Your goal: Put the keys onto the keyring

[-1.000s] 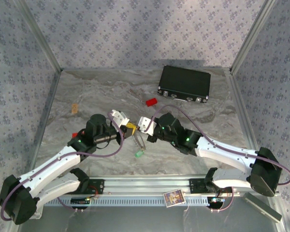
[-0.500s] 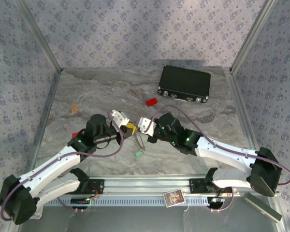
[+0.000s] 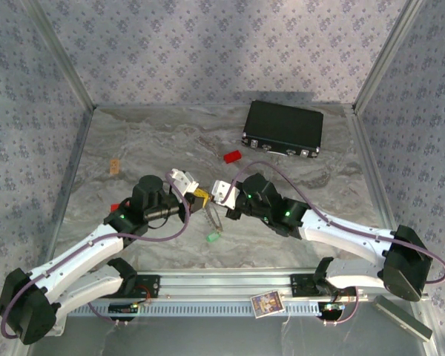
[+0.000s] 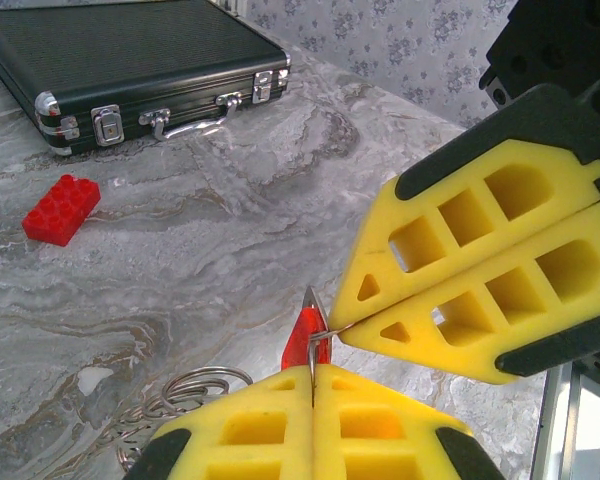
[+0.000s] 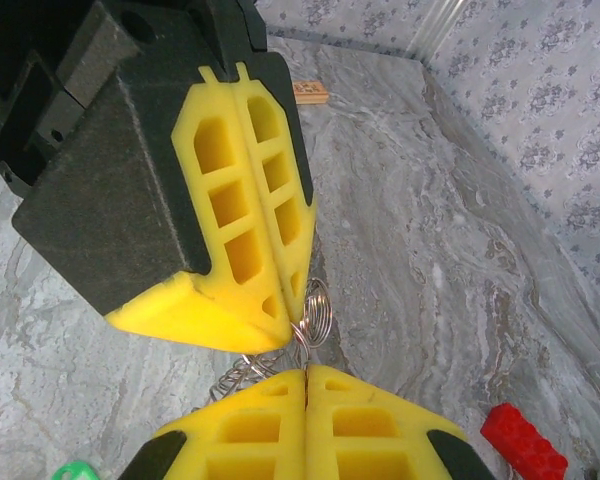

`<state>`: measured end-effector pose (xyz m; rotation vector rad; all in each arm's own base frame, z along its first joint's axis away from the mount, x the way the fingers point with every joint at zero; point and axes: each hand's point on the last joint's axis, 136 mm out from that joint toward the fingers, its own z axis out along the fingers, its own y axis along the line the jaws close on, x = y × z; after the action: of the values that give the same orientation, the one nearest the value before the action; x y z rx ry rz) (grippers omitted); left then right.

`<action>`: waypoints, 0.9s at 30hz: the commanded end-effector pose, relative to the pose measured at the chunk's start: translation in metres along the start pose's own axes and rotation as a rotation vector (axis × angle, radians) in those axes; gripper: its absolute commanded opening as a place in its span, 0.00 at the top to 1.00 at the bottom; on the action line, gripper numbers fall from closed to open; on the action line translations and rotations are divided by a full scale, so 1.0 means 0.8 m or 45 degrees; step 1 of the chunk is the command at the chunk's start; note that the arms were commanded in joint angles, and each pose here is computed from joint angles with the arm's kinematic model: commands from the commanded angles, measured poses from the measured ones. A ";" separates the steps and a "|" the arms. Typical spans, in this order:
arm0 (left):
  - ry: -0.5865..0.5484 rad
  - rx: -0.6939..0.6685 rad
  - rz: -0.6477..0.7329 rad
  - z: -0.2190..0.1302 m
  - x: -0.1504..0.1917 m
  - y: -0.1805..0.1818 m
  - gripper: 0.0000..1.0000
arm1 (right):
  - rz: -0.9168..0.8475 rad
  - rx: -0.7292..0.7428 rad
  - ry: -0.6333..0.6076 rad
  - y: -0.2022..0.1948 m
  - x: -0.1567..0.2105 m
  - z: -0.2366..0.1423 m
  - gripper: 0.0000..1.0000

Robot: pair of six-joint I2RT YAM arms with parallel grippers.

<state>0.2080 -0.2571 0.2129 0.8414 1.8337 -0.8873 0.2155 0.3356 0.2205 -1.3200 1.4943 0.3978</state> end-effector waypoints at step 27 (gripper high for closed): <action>-0.160 0.108 0.162 -0.005 -0.033 -0.023 1.00 | 0.068 -0.229 0.066 0.029 0.019 -0.030 0.59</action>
<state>0.2052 -0.2618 0.2184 0.8742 1.7759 -0.9017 0.1943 0.3265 0.2036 -1.4344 1.5464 0.4884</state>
